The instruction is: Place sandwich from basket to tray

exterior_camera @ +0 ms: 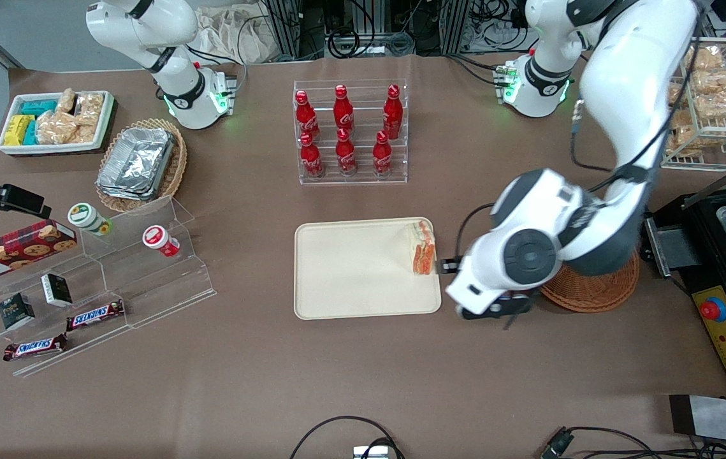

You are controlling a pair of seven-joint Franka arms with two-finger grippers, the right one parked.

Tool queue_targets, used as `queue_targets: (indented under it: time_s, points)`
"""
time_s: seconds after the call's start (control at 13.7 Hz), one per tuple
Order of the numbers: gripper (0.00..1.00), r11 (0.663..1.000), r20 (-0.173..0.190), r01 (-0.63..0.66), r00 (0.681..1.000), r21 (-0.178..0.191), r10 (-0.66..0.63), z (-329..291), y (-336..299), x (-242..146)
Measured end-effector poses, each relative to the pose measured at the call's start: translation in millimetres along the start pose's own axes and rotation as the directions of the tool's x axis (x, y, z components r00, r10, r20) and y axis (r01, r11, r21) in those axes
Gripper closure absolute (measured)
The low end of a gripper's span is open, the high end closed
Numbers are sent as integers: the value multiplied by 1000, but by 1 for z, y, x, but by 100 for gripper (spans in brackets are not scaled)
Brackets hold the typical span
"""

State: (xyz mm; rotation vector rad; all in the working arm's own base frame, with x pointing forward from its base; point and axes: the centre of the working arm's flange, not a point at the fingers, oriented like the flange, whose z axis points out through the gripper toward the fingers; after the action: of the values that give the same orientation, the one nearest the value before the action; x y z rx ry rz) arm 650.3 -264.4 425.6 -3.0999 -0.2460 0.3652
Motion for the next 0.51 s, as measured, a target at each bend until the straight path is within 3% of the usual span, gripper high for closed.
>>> queue_targets:
  time_s: [0.29, 0.51]
  points:
    - [0, 998, -28, -34, 999, -56, 32, -54, -116, -13]
    - [0, 995, -49, -80, 996, -55, 77, -72, -193, -30]
